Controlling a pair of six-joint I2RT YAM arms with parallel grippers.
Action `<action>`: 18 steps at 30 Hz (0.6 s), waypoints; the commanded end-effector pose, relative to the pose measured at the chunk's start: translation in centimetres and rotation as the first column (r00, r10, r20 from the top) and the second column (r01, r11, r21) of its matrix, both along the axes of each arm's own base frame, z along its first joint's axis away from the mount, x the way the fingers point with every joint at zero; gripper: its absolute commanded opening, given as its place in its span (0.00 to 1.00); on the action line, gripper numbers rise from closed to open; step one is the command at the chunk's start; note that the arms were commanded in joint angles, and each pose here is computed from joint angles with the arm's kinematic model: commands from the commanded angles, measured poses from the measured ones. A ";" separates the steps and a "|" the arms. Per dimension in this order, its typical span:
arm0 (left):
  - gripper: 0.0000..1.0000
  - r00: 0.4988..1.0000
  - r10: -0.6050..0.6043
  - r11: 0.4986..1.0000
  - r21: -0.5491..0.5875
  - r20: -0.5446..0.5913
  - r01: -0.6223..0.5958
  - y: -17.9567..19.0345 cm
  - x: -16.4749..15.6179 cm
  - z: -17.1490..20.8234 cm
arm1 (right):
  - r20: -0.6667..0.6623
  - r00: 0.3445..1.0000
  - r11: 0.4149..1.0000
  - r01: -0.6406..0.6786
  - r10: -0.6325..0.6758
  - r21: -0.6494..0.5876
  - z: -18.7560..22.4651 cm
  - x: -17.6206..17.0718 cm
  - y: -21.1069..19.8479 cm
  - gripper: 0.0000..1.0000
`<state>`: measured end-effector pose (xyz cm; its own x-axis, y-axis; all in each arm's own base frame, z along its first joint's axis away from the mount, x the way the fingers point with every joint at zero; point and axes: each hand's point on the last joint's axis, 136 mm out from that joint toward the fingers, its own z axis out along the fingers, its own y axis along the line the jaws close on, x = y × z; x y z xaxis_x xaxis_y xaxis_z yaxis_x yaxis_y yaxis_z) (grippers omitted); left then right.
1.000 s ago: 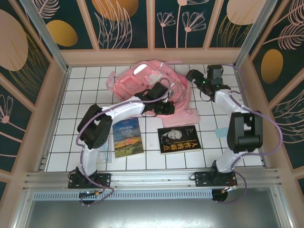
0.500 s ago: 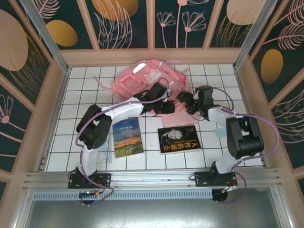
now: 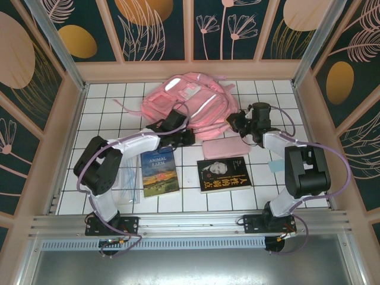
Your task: Pack the student bag
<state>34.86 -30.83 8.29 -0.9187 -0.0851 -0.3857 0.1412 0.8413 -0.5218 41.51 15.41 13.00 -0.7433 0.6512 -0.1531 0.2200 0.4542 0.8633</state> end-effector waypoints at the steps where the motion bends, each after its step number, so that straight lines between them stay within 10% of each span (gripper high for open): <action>1: 0.00 0.989 0.121 0.990 0.069 0.084 -0.127 3.8 2.2 1.0 | 0.127 0.990 0.998 0.059 -0.059 0.006 4.6 1.8 -1.6 0.00; 11: 0.00 0.911 0.386 0.889 0.206 0.147 -0.410 15.8 6.1 -1.3 | 0.153 0.986 0.998 0.064 -0.060 -0.024 5.4 1.1 -2.1 0.00; 16: 0.00 0.917 0.371 0.906 0.161 0.149 -0.392 15.2 7.3 -0.3 | 0.179 0.984 1.000 0.011 -0.009 -0.007 5.7 1.3 -0.9 0.00; 18: 0.18 0.921 0.365 0.916 0.127 0.133 -0.381 14.5 7.3 0.0 | 0.184 0.983 1.000 -0.015 0.017 -0.008 5.5 1.4 -0.1 0.00</action>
<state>40.64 -19.49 7.36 -0.8331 -0.2846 -0.4743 -0.0666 0.9029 -0.4247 40.71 15.96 14.70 -0.7615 0.6278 -0.1615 0.1860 0.4503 0.8733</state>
